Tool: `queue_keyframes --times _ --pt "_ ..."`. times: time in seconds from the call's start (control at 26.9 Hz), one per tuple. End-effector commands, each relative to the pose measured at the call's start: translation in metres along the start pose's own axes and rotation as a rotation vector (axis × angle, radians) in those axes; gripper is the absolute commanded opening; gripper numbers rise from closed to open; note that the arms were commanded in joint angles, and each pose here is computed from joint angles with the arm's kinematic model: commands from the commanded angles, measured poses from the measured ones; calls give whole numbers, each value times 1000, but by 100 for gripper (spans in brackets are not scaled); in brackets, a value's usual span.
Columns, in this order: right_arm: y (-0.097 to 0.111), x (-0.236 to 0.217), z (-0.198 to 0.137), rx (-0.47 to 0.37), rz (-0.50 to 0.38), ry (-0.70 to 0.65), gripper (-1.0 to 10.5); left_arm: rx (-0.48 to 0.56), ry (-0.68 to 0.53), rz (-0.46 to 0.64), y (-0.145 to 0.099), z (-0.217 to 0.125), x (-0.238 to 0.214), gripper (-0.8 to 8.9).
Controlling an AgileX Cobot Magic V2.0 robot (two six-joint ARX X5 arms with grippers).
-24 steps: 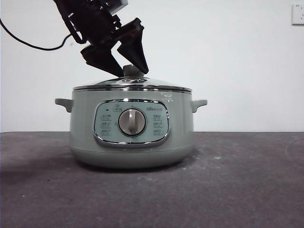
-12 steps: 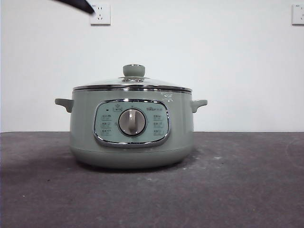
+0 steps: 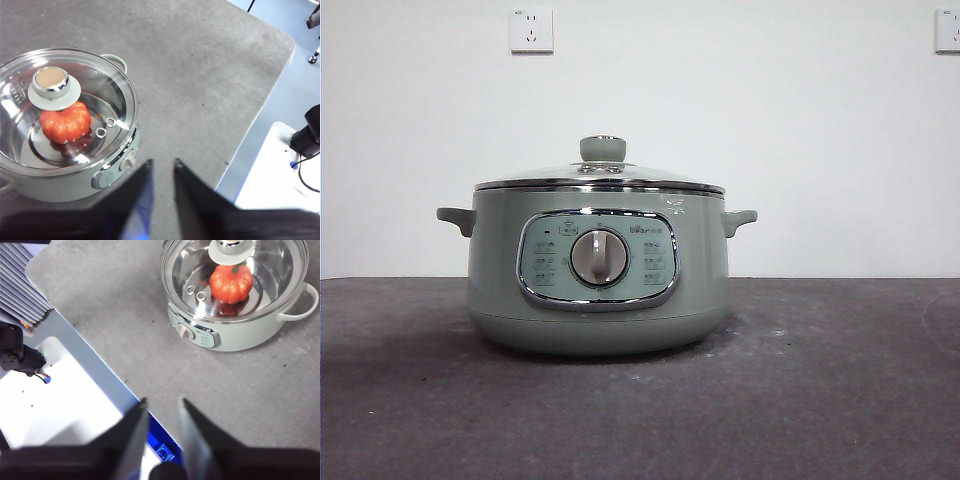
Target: Pick up the pumpkin,open the lid,put the pumpkin in the pot,close the lid
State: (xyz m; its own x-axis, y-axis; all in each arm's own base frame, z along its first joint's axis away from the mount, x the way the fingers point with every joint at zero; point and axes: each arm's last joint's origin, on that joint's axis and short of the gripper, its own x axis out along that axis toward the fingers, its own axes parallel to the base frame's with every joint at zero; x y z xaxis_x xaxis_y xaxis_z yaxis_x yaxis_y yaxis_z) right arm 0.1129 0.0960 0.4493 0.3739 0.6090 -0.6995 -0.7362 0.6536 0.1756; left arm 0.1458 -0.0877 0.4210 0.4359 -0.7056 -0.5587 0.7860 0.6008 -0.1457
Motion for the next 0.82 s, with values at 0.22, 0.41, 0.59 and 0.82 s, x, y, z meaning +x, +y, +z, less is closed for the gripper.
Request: queue_keyframes --times 0.22,0.41,0.59,0.82 --pt "1 -3 -3 13 -2 7 1 -8 15 -5 0 -2 1 -4" --pt "1 -3 -3 13 -2 7 1 -8 15 -5 0 -2 1 -4" --pt "1 -3 -3 13 -2 7 1 -8 15 -5 0 -2 1 -4" --pt "1 -3 -3 13 -2 7 1 -4 16 2 0 -2 1 -4"
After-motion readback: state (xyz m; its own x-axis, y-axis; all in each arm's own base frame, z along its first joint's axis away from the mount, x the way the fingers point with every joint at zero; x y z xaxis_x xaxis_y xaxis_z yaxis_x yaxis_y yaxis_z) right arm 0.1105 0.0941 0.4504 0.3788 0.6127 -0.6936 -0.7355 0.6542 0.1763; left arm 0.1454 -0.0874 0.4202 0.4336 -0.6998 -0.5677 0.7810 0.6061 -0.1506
